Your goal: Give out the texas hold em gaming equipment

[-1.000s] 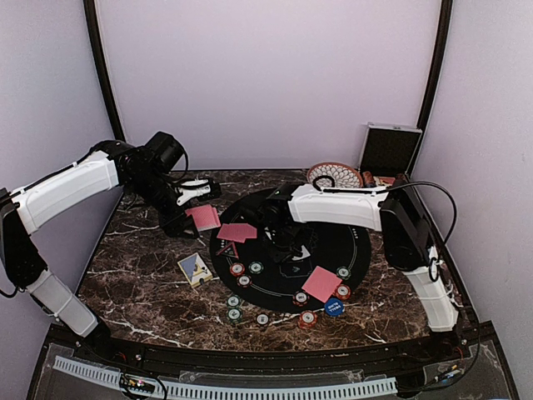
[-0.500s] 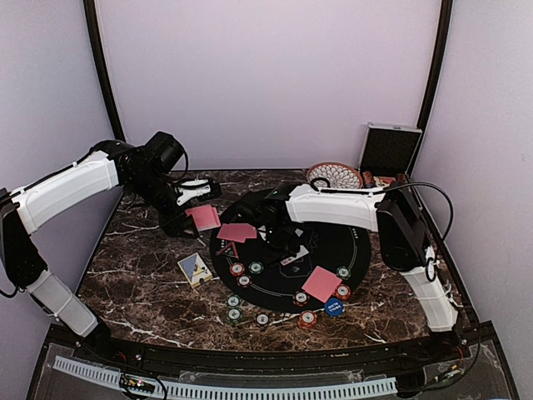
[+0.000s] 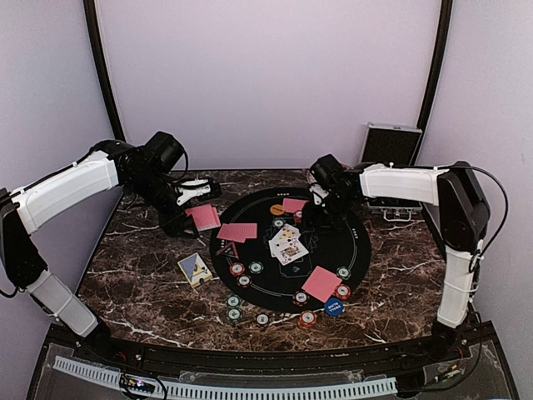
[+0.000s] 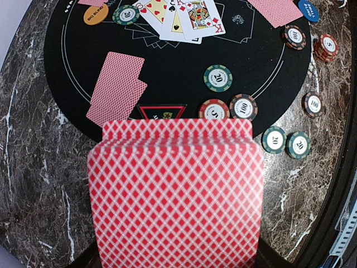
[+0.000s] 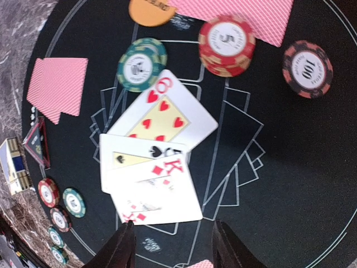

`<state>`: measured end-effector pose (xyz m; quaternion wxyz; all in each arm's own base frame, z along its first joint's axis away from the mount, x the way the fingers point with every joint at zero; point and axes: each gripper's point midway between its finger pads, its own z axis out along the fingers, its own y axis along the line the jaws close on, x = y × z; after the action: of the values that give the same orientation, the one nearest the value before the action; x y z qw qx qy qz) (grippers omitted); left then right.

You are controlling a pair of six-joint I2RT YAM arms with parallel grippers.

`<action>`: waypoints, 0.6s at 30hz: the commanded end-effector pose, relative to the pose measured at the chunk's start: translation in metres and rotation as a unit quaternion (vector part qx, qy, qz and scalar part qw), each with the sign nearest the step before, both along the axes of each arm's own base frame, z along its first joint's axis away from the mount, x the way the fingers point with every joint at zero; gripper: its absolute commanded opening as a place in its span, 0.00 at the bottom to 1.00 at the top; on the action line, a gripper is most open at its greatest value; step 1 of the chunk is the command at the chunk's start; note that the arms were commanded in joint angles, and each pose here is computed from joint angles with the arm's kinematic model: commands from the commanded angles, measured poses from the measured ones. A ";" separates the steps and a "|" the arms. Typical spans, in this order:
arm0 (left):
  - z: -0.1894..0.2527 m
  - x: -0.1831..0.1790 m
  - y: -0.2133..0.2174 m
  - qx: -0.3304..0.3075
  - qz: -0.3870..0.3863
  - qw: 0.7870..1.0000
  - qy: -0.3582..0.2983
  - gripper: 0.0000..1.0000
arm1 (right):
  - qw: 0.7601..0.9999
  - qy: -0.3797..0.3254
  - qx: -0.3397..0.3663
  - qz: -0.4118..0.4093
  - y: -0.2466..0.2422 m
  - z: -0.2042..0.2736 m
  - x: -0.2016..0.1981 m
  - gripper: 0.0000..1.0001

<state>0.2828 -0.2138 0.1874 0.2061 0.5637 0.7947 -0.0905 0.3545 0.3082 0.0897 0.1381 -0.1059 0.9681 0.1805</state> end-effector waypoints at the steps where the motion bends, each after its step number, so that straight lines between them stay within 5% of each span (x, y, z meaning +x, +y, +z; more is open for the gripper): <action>1: 0.021 -0.002 -0.001 -0.019 -0.002 1.000 -0.018 0.00 | 0.998 0.019 0.055 0.000 0.011 -0.022 -0.003 0.45; 18: 0.019 -0.002 0.000 -0.014 -0.002 1.000 -0.016 0.00 | 0.997 0.055 0.056 -0.014 -0.002 -0.071 -0.019 0.25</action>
<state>0.2828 -0.2138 0.1874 0.2061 0.5638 0.7947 -0.0902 0.3399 0.3038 0.0288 0.1014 -0.0776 0.9666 0.2222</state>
